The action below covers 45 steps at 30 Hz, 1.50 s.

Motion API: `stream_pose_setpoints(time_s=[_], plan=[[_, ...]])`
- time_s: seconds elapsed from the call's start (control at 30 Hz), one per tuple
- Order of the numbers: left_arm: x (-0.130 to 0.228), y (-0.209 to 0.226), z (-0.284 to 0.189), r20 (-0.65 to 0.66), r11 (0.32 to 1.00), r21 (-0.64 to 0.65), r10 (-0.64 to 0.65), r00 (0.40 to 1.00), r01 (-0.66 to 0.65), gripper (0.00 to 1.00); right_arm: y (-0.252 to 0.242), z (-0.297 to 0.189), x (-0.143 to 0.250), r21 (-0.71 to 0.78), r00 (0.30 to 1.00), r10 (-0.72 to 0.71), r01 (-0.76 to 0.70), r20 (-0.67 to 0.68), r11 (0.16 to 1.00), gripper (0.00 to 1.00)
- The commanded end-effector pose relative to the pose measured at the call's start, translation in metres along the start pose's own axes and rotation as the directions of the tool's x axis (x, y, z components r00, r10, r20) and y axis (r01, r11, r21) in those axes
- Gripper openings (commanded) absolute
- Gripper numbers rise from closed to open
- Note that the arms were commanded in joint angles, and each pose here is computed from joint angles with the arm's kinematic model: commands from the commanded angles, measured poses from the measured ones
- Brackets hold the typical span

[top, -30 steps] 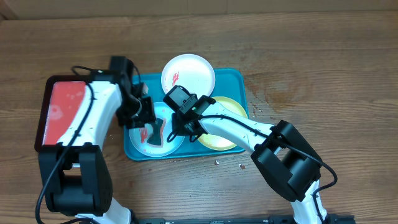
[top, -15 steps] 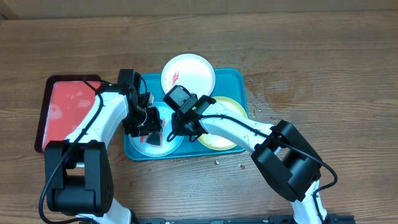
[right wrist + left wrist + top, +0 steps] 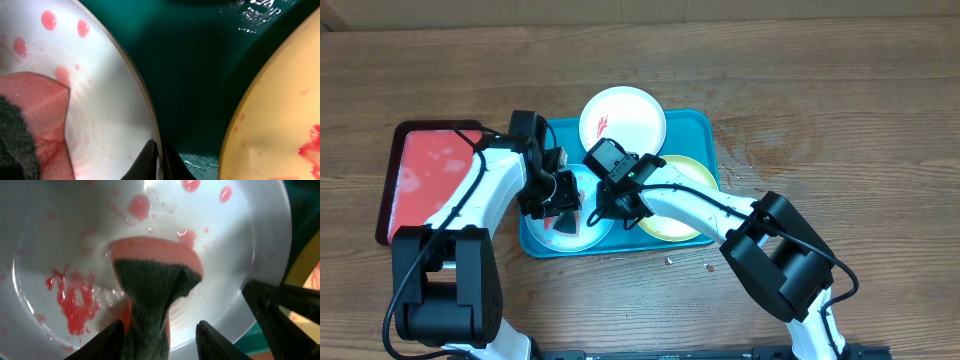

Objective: Clean dirty plates on tray and stack at the side
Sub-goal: 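Scrub the light-blue plate with the left-held sponge while right holds it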

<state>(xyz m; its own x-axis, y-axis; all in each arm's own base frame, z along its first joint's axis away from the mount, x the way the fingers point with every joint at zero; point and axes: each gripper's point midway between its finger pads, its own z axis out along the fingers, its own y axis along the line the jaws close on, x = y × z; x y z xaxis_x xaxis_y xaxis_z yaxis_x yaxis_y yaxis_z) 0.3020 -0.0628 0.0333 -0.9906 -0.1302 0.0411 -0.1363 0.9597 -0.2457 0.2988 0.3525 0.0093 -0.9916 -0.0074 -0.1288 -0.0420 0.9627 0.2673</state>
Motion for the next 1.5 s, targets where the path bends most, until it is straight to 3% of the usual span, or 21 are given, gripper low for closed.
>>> stream_pose_setpoints(time_s=[0.0, 0.17, 0.27, 0.3, 0.37, 0.63, 0.8, 0.9, 1.03, 1.07, 1.13, 1.4, 1.47], plan=[[0.002, -0.003, 0.005, 0.002, 1.000, 0.009, 0.008, 1.000, -0.008, 0.49, -0.005, 0.009, 0.004, 0.018, 1.000, 0.005, -0.005, -0.013, 1.000, 0.06], [0.007, 0.000, 0.014, -0.002, 1.000, 0.007, 0.010, 1.000, -0.010, 0.47, -0.005, 0.009, 0.004, 0.018, 1.000, 0.006, -0.005, -0.013, 1.000, 0.07], [0.008, 0.006, 0.015, 0.002, 0.999, -0.028, -0.018, 1.000, 0.018, 0.39, -0.007, 0.008, 0.002, 0.018, 1.000, 0.011, -0.011, -0.012, 1.000, 0.08], [0.006, 0.009, 0.015, 0.012, 0.999, -0.043, -0.024, 1.000, 0.025, 0.31, -0.009, 0.008, 0.001, 0.020, 1.000, 0.016, -0.015, -0.012, 1.000, 0.08], [0.000, 0.018, 0.015, 0.042, 0.995, -0.093, -0.038, 0.998, 0.042, 0.05, -0.011, 0.008, 0.000, 0.023, 1.000, 0.023, -0.022, -0.017, 0.999, 0.08], [-0.016, 0.065, -0.001, 0.147, 0.925, -0.367, -0.049, 0.988, 0.101, 0.04, -0.014, 0.008, 0.001, 0.031, 0.999, 0.025, -0.024, -0.023, 0.999, 0.08], [-0.031, 0.077, -0.018, 0.205, 0.884, -0.451, -0.030, 0.978, 0.121, 0.04, -0.014, 0.008, 0.001, 0.031, 0.999, 0.025, -0.024, -0.023, 0.999, 0.09], [-0.035, 0.068, -0.019, 0.210, 0.904, -0.411, -0.030, 0.977, 0.117, 0.04, -0.014, 0.008, 0.001, 0.031, 0.999, 0.025, -0.024, -0.023, 0.999, 0.09], [-0.030, 0.014, -0.002, 0.139, 0.993, -0.107, -0.029, 0.990, 0.044, 0.04, -0.012, 0.008, -0.001, 0.022, 1.000, 0.024, -0.024, -0.015, 0.999, 0.12], [-0.029, -0.007, 0.001, 0.126, 1.000, 0.014, -0.019, 0.992, 0.017, 0.04, -0.011, 0.008, -0.002, 0.018, 1.000, 0.024, -0.023, -0.013, 1.000, 0.12], [-0.031, -0.020, 0.004, 0.132, 0.996, 0.089, -0.027, 0.991, 0.015, 0.04, -0.010, 0.008, -0.002, 0.016, 1.000, 0.023, -0.023, -0.011, 1.000, 0.12], [-0.027, -0.016, 0.022, 0.089, 0.996, 0.073, -0.053, 0.995, 0.047, 0.04, -0.010, 0.008, -0.001, 0.012, 1.000, 0.023, -0.023, -0.017, 1.000, 0.11], [-0.030, 0.014, 0.025, 0.114, 0.994, -0.087, -0.060, 0.992, 0.070, 0.04, -0.010, 0.008, -0.001, 0.013, 1.000, 0.023, -0.023, -0.017, 1.000, 0.11]])
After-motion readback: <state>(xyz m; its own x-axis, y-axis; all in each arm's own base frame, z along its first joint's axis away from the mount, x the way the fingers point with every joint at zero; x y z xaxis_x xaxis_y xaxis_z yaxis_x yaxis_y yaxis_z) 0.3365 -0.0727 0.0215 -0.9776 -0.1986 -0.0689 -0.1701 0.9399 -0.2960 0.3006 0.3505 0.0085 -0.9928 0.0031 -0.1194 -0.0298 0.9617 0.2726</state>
